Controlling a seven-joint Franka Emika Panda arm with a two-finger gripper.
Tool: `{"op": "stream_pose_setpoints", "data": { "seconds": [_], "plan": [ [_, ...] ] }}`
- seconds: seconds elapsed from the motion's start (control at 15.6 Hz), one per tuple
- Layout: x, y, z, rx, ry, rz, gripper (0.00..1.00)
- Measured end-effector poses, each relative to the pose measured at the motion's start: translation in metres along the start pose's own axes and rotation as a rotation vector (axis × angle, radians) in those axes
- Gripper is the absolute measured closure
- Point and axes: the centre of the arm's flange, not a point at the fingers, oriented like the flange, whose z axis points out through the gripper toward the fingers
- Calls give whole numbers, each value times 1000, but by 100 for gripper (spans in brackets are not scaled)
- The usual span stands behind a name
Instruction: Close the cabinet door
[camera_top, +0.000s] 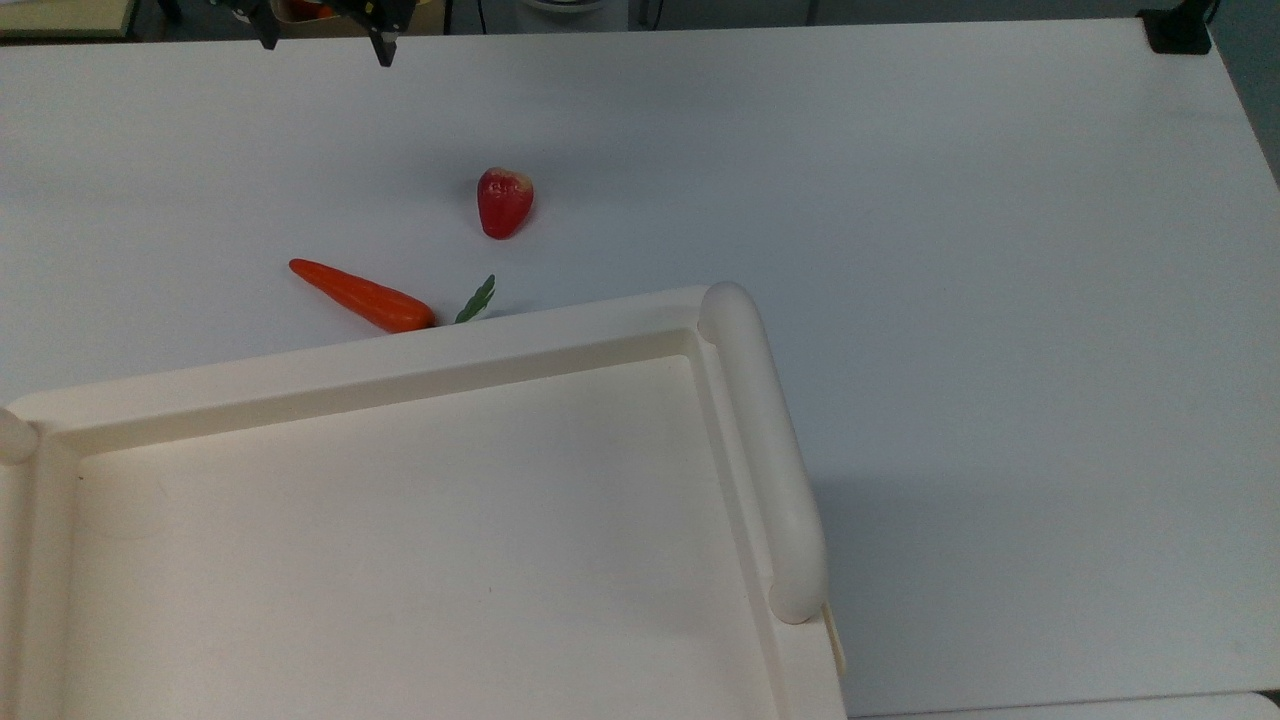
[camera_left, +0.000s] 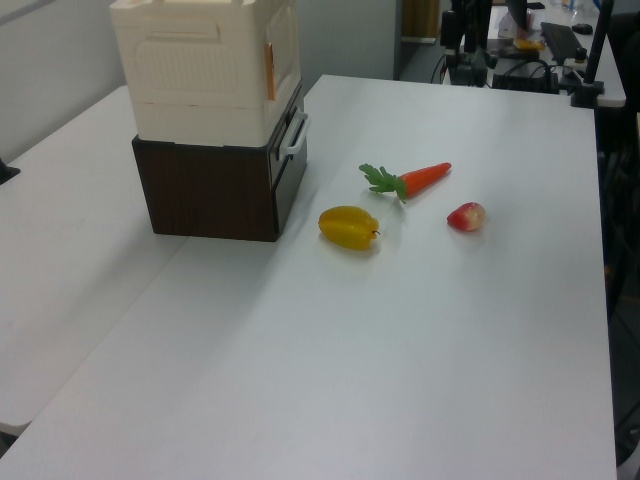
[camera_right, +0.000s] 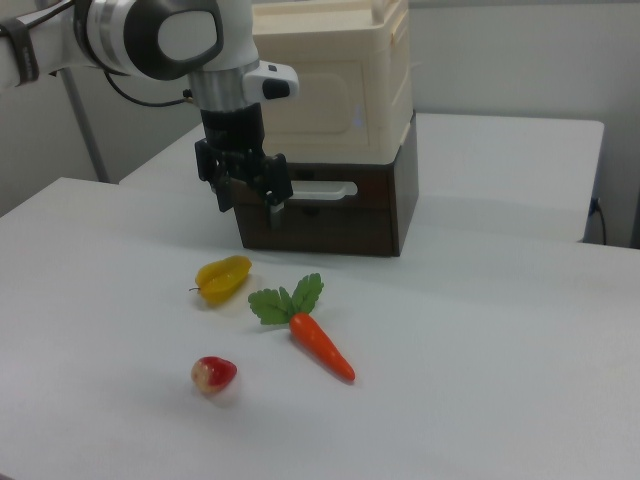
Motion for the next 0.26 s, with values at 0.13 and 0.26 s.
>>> {"op": "stream_pose_setpoints", "data": {
  "seconds": [0.13,0.26],
  "plan": [
    [0,2,1,1,-3,-14,0],
    [0,1,3,1,-6,-14,0]
  ]
}}
